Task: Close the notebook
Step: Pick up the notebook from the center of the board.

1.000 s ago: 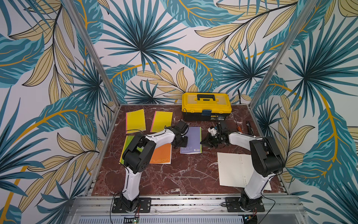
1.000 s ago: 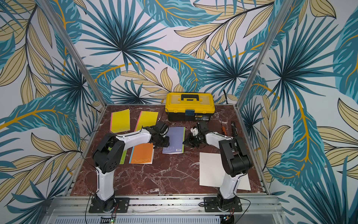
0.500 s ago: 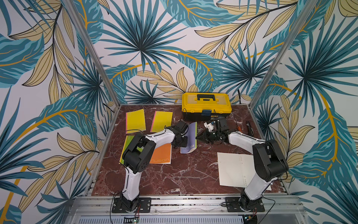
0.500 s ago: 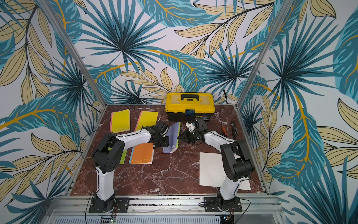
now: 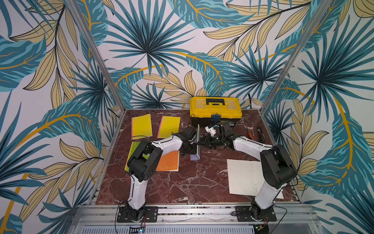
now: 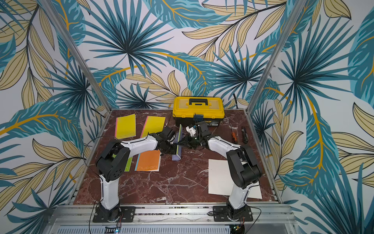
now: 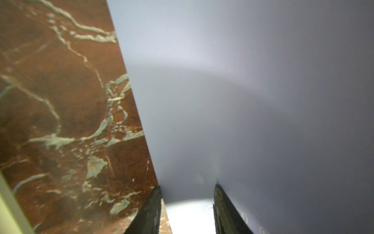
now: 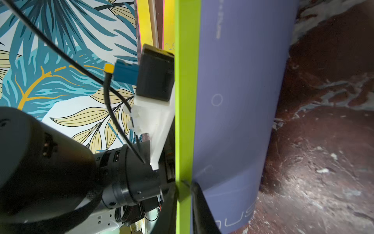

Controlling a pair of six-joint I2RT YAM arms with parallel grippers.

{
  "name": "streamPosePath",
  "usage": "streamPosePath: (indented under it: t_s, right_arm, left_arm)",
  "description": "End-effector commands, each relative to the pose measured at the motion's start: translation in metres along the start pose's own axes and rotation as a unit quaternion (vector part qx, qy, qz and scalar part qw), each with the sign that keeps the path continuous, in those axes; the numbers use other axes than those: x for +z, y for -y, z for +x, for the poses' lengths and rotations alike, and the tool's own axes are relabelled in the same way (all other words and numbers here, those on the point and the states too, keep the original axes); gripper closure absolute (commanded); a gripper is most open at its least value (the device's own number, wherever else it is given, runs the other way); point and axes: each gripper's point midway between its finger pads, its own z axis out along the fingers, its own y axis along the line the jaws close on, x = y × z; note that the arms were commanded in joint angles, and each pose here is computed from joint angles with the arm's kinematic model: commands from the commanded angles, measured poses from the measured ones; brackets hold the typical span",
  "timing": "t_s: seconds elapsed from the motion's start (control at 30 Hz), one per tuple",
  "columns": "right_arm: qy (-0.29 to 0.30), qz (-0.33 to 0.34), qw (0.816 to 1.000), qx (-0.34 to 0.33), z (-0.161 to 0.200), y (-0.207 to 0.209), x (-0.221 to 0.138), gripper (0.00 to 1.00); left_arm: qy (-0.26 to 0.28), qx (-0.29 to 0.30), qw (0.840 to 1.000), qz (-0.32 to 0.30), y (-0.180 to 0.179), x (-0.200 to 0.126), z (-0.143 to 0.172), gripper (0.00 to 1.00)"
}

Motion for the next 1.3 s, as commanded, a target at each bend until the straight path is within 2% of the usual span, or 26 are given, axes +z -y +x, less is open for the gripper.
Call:
streamPosePath:
  t_s: [0.0,0.2,0.47,0.6,1.27]
  right_arm:
    - [-0.022,-0.001,1.0,-0.004,0.013,0.0,0.023,0.84]
    - [-0.02,0.014,1.0,-0.003,0.014,0.006,0.023,0.84]
    - [-0.013,0.02,1.0,0.006,0.008,0.009,0.028,0.81]
    - [-0.005,0.052,0.999,-0.005,0.004,0.011,0.024,0.8]
    - [-0.021,0.103,0.994,0.001,0.01,0.029,0.023,0.75]
  left_arm:
    - [0.013,0.034,0.997,0.061,0.037,-0.011,0.003,0.57]
    - [0.022,0.042,0.997,0.063,0.038,-0.021,0.002,0.56]
    - [0.025,0.055,0.992,0.109,0.052,-0.028,0.006,0.55]
    - [0.027,0.054,0.992,0.108,0.051,-0.027,0.007,0.55]
    - [0.025,0.053,0.993,0.104,0.048,-0.024,0.009,0.56]
